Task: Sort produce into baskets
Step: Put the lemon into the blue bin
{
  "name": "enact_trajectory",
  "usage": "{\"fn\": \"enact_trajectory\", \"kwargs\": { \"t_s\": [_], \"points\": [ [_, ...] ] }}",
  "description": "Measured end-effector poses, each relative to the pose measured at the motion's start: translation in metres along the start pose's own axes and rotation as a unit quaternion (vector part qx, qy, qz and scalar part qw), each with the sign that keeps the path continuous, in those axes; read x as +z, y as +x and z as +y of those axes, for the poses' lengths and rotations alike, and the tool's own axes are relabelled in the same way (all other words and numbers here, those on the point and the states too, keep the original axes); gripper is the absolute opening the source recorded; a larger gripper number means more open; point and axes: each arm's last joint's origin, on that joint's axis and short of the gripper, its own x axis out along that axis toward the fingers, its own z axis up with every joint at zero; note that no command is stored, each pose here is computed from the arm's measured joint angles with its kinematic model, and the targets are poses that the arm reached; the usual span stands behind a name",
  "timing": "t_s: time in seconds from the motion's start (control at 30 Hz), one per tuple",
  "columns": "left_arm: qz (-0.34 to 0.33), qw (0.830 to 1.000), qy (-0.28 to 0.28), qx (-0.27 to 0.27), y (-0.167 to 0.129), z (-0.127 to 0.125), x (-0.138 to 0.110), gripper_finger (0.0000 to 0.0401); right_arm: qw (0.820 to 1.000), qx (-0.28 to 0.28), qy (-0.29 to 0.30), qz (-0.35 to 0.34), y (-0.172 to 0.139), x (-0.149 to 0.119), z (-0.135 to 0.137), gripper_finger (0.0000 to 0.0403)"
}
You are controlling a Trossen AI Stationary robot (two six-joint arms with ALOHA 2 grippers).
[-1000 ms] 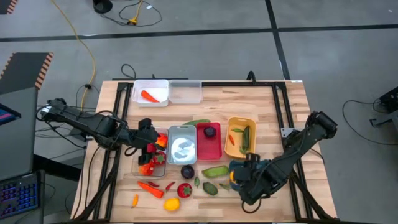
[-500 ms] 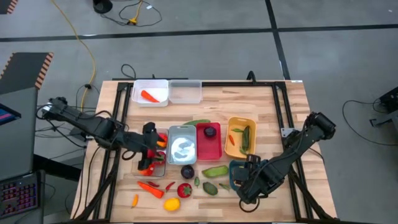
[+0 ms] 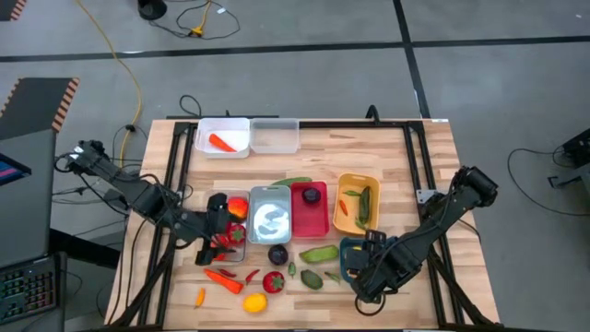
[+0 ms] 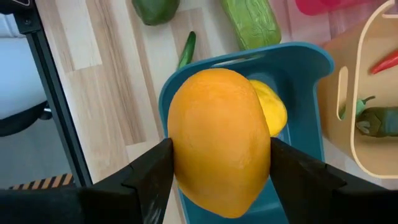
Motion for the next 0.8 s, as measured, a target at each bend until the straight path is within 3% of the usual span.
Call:
{"fn": "enact_trajectory", "kwargs": {
  "t_s": [0.5, 0.8],
  "points": [
    [0.088, 0.996, 0.019, -0.027, 0.035, -0.049, -0.024, 0.0362, 1.0, 0.003, -0.003, 0.0, 0.0, 0.0, 0.0, 0.0273],
    [0.122, 0.99, 0.022, -0.065, 0.061, -0.08, -0.039, 0.0362, 1.0, 0.003, -0.003, 0.0, 0.0, 0.0, 0.0, 0.0324]
  ]
}}
